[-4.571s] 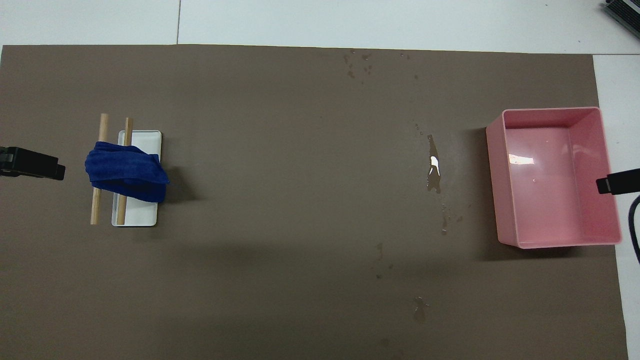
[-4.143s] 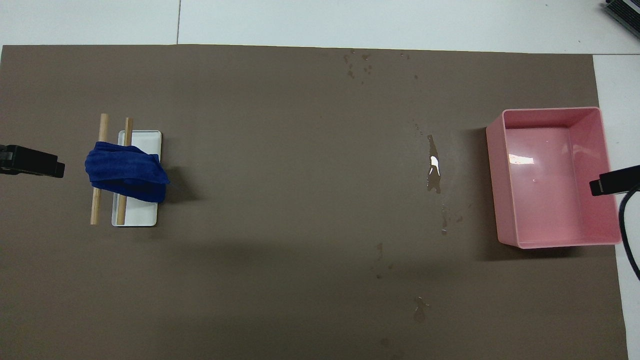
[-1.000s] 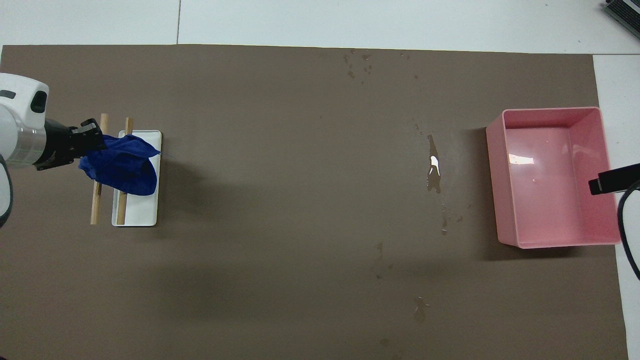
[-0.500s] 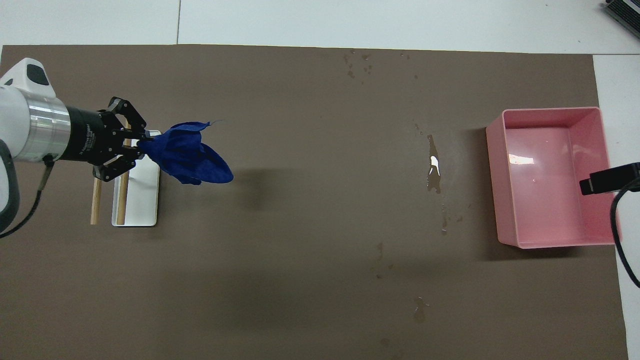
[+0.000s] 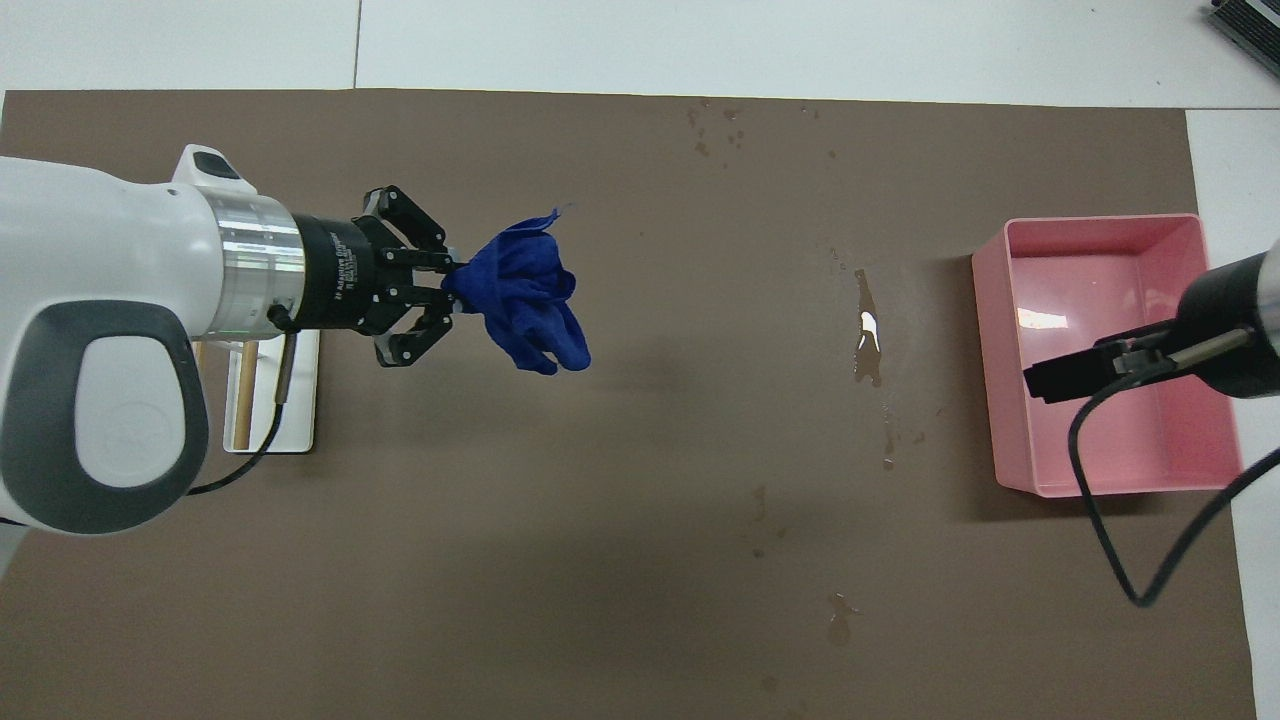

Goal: Wipe water with towel using both arms
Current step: 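Lift the blue cloth with the left gripper while the right gripper approaches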

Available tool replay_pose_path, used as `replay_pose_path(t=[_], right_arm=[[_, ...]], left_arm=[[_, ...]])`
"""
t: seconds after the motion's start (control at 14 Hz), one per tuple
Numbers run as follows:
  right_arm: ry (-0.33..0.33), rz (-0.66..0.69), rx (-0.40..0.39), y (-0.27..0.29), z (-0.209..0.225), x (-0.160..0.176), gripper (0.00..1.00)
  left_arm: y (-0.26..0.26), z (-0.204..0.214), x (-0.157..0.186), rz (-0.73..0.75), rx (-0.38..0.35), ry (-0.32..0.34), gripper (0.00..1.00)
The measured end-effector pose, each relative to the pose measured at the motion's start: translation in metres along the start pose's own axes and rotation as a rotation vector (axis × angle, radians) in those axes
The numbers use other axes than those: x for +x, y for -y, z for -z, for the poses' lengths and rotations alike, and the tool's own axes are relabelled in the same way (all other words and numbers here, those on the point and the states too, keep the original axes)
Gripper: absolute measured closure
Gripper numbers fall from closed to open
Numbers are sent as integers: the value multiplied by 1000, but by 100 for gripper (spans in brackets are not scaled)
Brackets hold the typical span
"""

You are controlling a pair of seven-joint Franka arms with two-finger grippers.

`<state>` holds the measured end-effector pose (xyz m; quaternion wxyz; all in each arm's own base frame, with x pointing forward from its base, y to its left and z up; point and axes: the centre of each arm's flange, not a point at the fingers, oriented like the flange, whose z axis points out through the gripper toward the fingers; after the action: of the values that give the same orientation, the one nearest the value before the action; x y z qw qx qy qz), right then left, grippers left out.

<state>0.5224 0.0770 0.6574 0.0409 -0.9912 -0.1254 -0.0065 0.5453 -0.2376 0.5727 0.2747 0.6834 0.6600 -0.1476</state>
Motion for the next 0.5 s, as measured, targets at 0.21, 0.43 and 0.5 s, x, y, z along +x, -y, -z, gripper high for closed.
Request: replay_pose_path(t=[0.21,0.43,0.5], right_arm=[[-51,-96,59,11,-12,5,0],[-64,-292,130,15,-16,5,0],[-60,-371,164,18,-16,5,0]], left_arm=[[21,-23,-54,-2,-28,41,82],[44,-41,-97,-7,-45,79,82],[49,-45,-107,11,-62,92,82]])
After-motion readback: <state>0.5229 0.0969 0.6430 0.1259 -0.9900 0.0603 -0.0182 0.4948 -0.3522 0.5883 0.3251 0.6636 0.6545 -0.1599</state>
